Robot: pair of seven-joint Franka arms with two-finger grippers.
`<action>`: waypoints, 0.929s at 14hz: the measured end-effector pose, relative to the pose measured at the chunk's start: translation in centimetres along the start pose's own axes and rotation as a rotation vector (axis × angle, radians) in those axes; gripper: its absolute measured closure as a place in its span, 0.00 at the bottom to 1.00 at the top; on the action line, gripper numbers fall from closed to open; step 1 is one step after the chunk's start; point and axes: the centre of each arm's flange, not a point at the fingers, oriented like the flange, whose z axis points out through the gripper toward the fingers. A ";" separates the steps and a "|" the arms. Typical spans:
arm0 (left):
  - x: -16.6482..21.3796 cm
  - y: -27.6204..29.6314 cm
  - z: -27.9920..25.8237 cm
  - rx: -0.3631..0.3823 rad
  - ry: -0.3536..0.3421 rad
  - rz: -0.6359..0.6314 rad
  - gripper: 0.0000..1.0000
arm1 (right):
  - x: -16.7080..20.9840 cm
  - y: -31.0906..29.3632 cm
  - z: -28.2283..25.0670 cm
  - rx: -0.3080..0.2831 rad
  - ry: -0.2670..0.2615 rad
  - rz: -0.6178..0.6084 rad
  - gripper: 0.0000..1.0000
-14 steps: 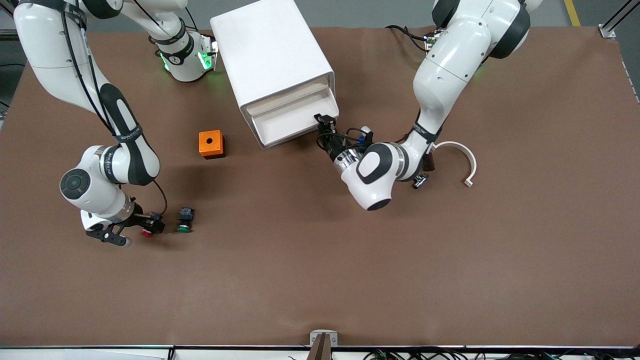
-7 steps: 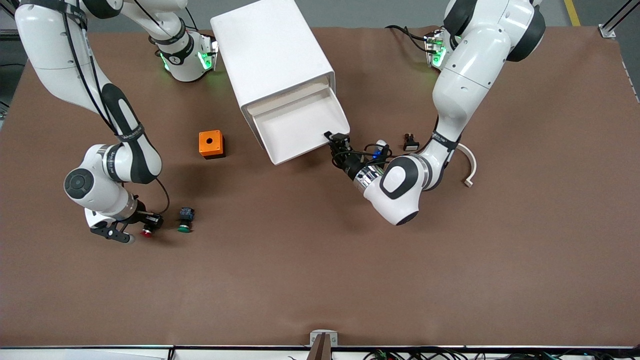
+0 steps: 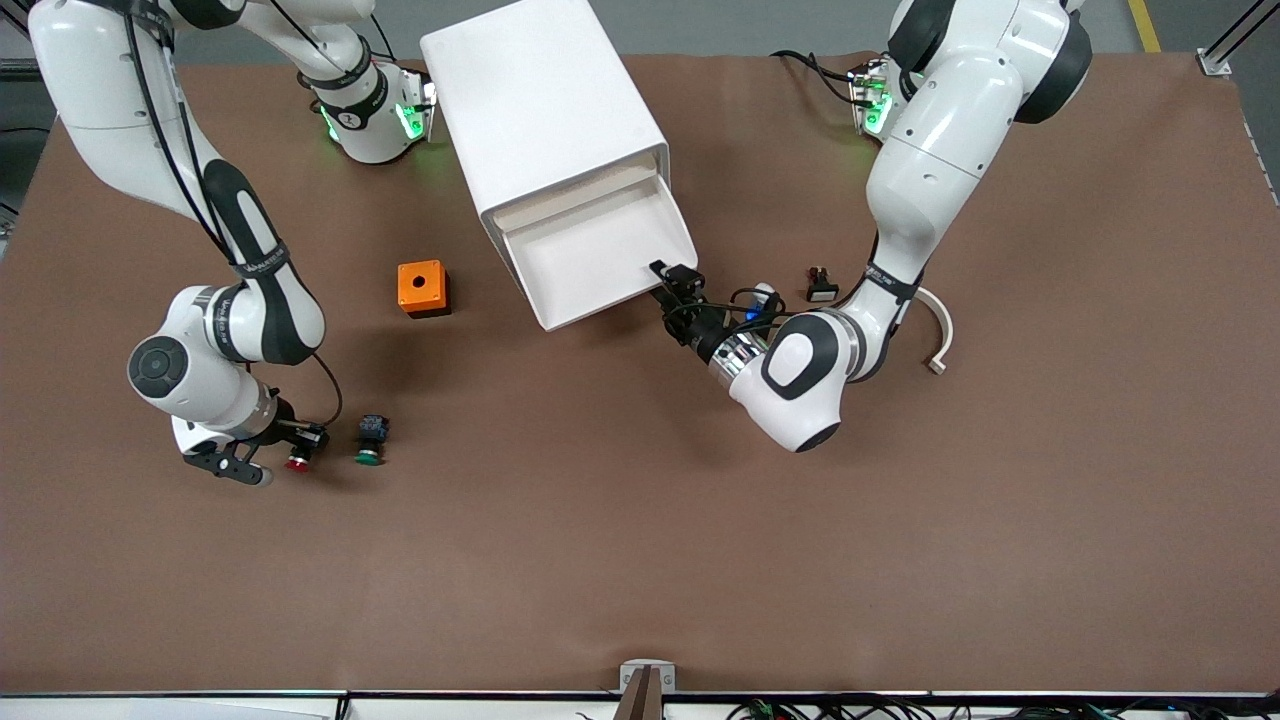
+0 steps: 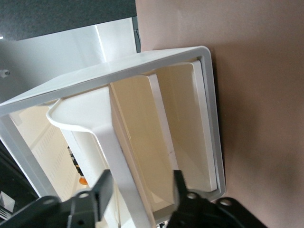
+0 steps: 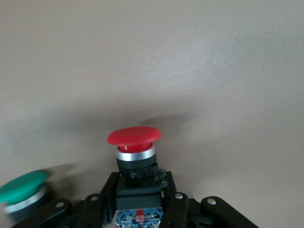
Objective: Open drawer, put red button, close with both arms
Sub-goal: 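Carry the red button with the right gripper over the open drawer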
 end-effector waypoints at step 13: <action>-2.8 -3.6 -7.4 -0.142 0.049 0.616 0.00 | -14.4 -20.6 -20.6 0.017 -0.123 0.381 0.59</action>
